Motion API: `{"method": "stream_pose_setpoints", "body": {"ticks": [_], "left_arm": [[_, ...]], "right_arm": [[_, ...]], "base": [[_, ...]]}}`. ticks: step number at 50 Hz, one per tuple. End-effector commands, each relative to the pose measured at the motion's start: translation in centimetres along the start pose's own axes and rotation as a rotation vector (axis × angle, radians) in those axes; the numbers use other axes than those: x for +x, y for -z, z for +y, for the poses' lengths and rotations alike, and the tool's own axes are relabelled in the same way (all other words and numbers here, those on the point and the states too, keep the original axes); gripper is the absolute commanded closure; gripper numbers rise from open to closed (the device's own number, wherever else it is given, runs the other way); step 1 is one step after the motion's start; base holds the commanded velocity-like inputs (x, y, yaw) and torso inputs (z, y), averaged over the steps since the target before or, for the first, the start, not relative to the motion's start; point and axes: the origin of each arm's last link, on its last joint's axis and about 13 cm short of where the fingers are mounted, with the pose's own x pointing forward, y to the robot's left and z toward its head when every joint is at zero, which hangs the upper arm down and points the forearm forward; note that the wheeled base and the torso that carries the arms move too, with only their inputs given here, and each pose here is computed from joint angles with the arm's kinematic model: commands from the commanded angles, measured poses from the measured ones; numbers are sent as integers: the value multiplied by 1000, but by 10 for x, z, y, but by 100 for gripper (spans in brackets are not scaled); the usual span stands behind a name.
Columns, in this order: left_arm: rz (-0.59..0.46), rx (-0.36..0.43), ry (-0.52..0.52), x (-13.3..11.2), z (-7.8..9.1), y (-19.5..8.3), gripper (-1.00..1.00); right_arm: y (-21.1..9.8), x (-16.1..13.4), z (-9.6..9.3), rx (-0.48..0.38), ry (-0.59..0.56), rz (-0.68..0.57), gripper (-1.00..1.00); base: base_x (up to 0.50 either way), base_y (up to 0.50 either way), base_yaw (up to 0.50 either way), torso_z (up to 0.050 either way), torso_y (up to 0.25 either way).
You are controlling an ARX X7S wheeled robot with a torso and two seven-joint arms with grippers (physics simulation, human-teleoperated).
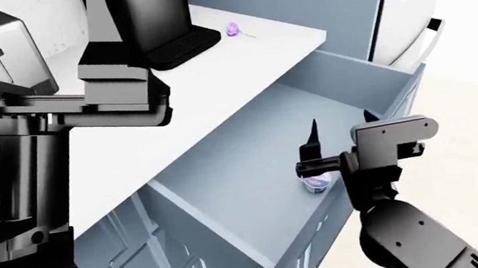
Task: Close the right drawer.
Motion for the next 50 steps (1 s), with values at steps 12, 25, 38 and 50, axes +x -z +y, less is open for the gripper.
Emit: {"method": "stream_pose_setpoints", "body": {"ticks": [12,25,38,50], "left_arm": [[0,-4,-7,-3,1,0,-100],[4,-7,-10,-5,1,1,-100],[4,-7,-9,-5,1,1,-100],[6,-8,-5,-5,0,1,-100]], "right_arm": [[-106,-57,21,-107,-138,-362,-100],[-120,-71,11,-133,-88,-413,-100],[-128,-84,-5,-167,-8,-427,-100],[-135,-93,-20,-191,70,-432,-100]], "base": [[0,0,0,0,0],[0,0,0,0,0],[0,0,0,0,0],[0,0,0,0,0]]}}
